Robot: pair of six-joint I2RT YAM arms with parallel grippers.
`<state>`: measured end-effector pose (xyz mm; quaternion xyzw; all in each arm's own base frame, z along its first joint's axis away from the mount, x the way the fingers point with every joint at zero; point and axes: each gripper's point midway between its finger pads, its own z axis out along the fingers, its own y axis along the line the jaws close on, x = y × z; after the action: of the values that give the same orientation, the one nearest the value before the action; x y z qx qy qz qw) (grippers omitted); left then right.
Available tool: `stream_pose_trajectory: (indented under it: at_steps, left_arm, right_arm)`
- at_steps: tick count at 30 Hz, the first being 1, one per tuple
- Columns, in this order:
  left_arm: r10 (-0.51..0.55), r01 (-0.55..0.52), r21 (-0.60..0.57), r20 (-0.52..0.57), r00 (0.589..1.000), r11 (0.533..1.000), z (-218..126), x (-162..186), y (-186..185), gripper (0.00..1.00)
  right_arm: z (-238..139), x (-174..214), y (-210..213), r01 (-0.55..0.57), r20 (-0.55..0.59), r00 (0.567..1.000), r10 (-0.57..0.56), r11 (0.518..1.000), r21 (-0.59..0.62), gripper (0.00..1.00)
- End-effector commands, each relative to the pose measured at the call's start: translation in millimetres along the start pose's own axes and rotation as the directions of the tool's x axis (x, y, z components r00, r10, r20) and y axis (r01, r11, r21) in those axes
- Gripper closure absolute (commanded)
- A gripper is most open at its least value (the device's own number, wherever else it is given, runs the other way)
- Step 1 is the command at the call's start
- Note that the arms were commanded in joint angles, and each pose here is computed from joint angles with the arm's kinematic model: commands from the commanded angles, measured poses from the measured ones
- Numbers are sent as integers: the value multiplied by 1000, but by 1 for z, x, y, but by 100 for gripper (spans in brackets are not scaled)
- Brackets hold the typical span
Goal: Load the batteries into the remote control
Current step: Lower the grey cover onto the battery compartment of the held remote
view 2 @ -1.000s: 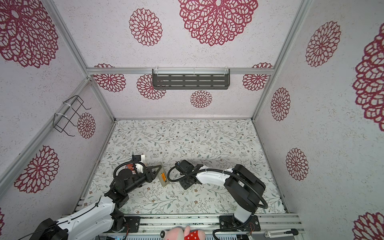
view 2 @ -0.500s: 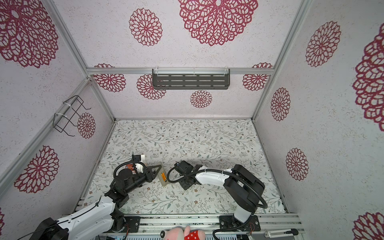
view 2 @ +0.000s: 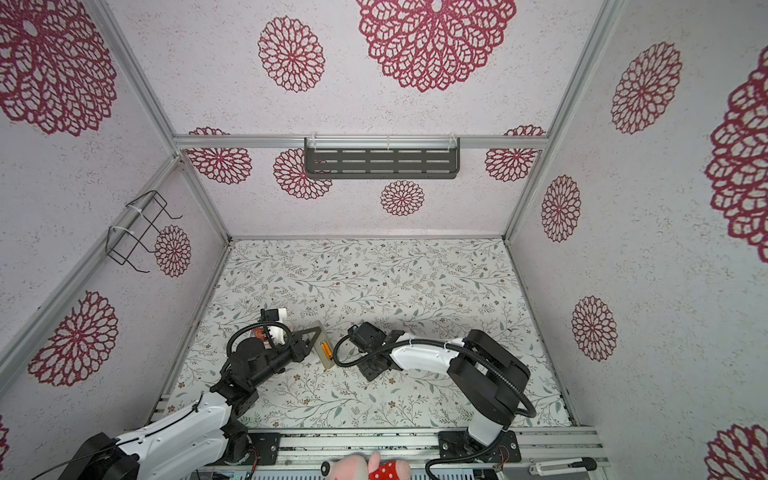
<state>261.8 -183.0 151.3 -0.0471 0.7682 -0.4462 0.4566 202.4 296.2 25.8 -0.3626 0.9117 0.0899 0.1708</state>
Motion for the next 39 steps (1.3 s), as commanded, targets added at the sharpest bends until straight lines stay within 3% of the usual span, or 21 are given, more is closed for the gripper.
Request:
stream_pose_trajectory:
  at_steps: [1,22,39]
  left_arm:
    - [0,-1,14,63,998,1000,-1,-13,-3,100]
    - [-20,21,-2,176,984,1000,-7,-36,-5,100]
    - [-23,4,95,200,979,995,-11,-40,-22,100]
  right_arm:
    - [-17,-10,2,0,65,998,0,1000,1,78]
    - [-113,-71,29,24,381,925,-1,998,-55,85]
    - [-130,-115,65,30,434,901,7,997,-78,86]
